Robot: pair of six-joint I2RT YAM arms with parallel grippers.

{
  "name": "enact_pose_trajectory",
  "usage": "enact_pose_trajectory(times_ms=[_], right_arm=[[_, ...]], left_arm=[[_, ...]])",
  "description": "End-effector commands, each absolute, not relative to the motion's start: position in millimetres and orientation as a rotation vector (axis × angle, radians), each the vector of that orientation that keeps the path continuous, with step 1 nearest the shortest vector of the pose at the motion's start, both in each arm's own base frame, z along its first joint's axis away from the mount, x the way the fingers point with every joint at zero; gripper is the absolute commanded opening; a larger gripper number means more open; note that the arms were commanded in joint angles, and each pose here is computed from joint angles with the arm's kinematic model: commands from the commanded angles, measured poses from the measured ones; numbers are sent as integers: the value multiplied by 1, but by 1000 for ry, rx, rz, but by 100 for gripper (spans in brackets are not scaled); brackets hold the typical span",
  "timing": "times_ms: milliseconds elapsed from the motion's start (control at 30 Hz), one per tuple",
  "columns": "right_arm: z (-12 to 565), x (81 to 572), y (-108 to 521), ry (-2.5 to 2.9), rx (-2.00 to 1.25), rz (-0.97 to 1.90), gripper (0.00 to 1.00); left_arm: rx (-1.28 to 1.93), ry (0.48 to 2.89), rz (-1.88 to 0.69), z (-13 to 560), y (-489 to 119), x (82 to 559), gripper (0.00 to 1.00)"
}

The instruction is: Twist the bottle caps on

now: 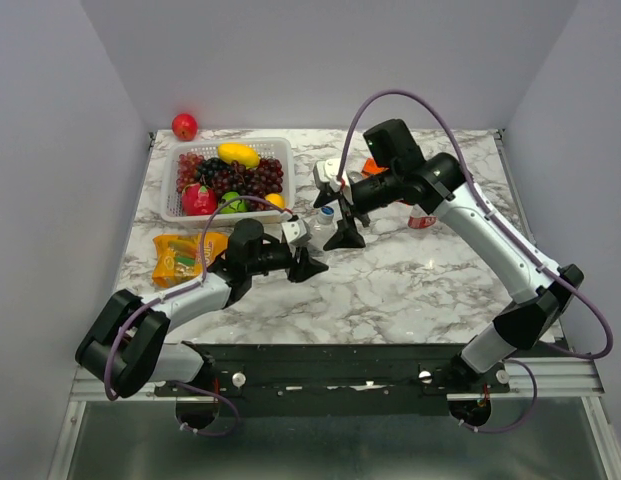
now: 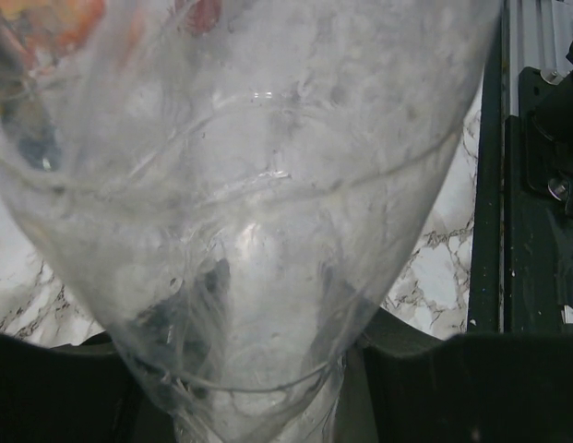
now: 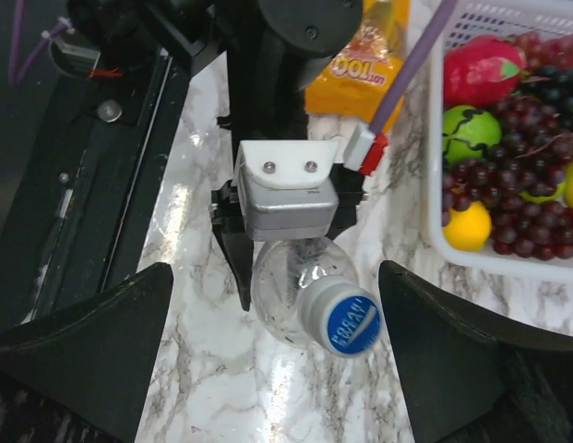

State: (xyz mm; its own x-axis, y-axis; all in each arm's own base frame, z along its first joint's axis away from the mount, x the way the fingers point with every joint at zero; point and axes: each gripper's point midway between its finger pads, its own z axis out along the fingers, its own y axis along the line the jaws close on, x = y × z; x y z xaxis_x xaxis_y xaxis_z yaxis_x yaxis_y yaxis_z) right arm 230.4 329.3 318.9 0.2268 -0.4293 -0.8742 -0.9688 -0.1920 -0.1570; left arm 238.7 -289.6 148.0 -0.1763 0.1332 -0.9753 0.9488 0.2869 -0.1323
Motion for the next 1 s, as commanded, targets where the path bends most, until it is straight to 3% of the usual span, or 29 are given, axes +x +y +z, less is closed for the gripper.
enact_pose_trajectory(times_ms=[0, 733, 967], right_arm=[[309, 230, 336, 1234, -1762, 914, 100], [241, 218, 269, 1644, -1799, 674, 100], [175, 213, 218, 2038, -1868, 486, 100]], left_arm=[[1091, 1528, -1044, 150, -295, 236, 0], [792, 1602, -1058, 170, -283, 263, 0], [830, 1598, -1052, 165, -281, 259, 0]])
